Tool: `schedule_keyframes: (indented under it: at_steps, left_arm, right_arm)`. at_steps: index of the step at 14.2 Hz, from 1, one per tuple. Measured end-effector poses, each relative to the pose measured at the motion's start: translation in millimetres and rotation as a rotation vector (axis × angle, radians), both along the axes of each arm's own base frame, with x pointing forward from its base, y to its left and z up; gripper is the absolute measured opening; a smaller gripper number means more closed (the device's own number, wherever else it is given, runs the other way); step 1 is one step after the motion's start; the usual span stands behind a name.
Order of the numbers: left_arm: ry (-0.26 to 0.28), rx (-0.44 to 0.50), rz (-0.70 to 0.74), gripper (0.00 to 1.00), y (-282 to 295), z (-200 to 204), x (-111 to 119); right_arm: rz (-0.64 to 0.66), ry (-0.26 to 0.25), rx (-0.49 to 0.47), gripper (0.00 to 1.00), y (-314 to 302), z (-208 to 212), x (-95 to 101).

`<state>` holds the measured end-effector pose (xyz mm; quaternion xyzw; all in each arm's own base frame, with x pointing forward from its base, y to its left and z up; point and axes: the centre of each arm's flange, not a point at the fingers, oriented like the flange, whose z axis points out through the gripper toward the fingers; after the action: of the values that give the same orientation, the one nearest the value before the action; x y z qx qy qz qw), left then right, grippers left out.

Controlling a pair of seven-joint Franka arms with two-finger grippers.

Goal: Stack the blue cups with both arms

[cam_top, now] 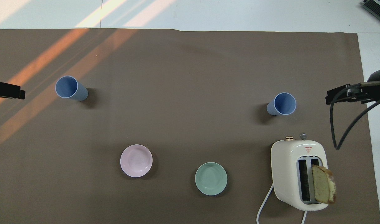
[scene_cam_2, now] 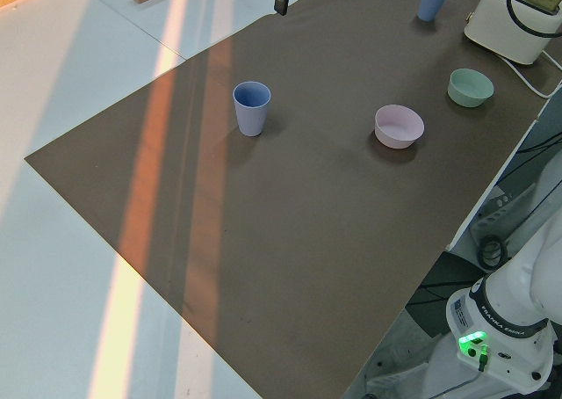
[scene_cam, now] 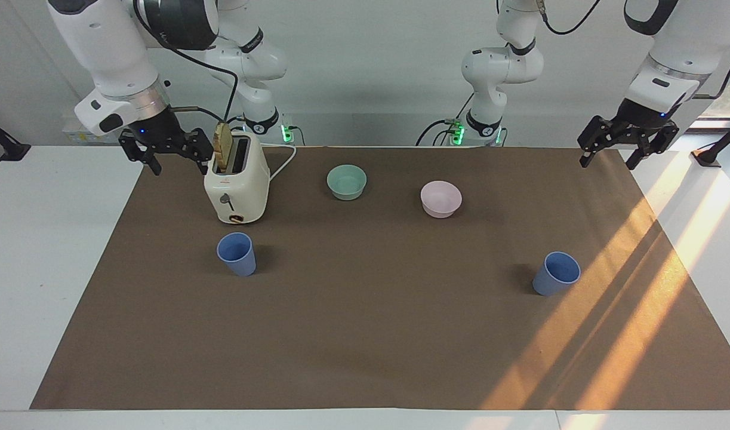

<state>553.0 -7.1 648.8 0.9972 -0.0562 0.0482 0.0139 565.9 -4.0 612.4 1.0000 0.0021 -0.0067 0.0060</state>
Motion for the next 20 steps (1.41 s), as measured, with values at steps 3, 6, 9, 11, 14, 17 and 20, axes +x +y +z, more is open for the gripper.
schedule_keyframes:
  at_steps: [3, 6, 9, 11, 14, 17, 20]
  left_arm:
    - [0.004, 0.0, -0.001, 1.0, 0.5, -2.3, 1.0]
    - [0.004, 0.0, -0.002, 1.0, 0.5, -2.7, 1.3]
    - [0.003, 0.0, -0.002, 1.0, 0.5, -3.0, 1.6]
    - [0.006, 0.001, -0.003, 1.0, 0.2, -5.0, 2.8]
    - [0.01, 0.001, -0.003, 1.0, 0.0, -7.2, 4.0]
    - [0.01, 0.001, -0.004, 1.0, 0.0, -7.2, 4.0]
    - [0.011, 0.001, -0.004, 1.0, -0.1, -7.7, 4.0]
  right_arm:
    - [0.0, 0.0, 0.0, 1.0, 0.0, 0.0, 0.0]
    - [0.0, 0.0, 0.0, 1.0, 0.0, 0.0, 0.0]
    - [0.0, 0.0, 0.0, 1.0, -0.1, 0.0, 0.0]
    - [-0.006, 0.0, 0.0, 1.0, -2.7, 0.0, 0.0]
    - [-0.018, -0.001, 0.0, 1.0, -9.7, 0.1, -0.1]
    - [-0.017, -0.026, -0.001, 1.0, -9.1, 1.8, 2.7]
    - [-0.017, -0.04, -0.001, 1.0, -9.1, 1.7, 4.5]
